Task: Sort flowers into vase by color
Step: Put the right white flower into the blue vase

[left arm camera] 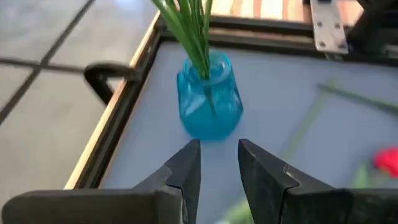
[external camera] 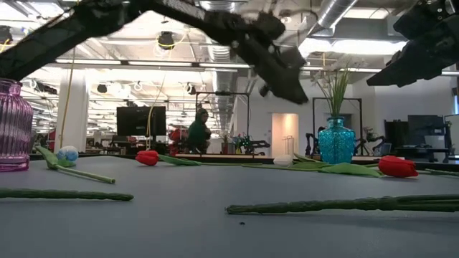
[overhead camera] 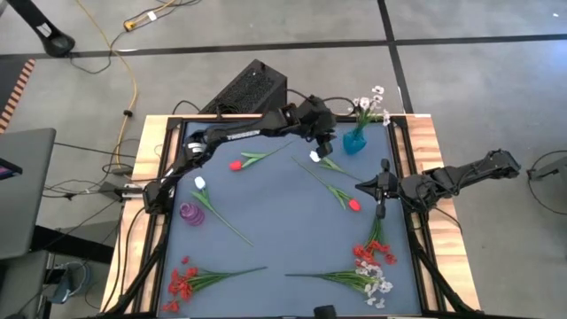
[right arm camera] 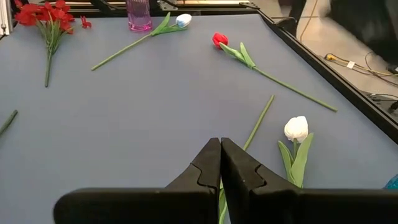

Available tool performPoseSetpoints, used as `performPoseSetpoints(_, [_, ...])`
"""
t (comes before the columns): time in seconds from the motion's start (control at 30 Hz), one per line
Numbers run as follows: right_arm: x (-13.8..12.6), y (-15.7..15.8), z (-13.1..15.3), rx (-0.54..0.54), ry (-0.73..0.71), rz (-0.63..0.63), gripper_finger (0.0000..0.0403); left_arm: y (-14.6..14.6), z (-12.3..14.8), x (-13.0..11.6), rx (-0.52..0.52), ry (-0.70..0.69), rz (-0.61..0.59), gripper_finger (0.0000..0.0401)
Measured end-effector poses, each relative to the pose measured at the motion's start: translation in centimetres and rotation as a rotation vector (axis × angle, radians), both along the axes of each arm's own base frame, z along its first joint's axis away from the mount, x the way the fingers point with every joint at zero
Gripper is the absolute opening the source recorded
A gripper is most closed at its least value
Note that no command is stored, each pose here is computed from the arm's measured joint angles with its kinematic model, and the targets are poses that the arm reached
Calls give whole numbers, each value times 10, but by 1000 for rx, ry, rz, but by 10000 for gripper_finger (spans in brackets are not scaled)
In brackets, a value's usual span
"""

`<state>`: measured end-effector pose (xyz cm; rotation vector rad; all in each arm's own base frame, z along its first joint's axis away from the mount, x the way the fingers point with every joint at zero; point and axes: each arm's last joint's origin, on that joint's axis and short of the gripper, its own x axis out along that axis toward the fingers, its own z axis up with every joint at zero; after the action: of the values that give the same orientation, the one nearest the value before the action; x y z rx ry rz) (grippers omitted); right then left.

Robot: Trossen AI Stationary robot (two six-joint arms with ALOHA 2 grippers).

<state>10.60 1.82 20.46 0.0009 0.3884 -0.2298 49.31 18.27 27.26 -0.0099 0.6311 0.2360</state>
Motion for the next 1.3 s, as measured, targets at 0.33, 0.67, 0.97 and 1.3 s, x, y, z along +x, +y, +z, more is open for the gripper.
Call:
performPoseSetpoints(0.33, [2, 1, 1, 5, -11, 1, 38, -58, 71, -63, -88, 201, -23, 96])
performPoseSetpoints(0.67, [15, 5, -6, 25, 44, -15, 38, -129, 115, -146, 3, 37, -40, 96])
performPoseSetpoints(0.97, [32, 9, -2, 85, 63, -58, 38, -156, 78, -251, -56, -255, -16, 96])
performPoseSetpoints(1.3, [55, -4, 5, 102, 136, -199, 38, -190, 5, -311, -141, -711, -247, 96])
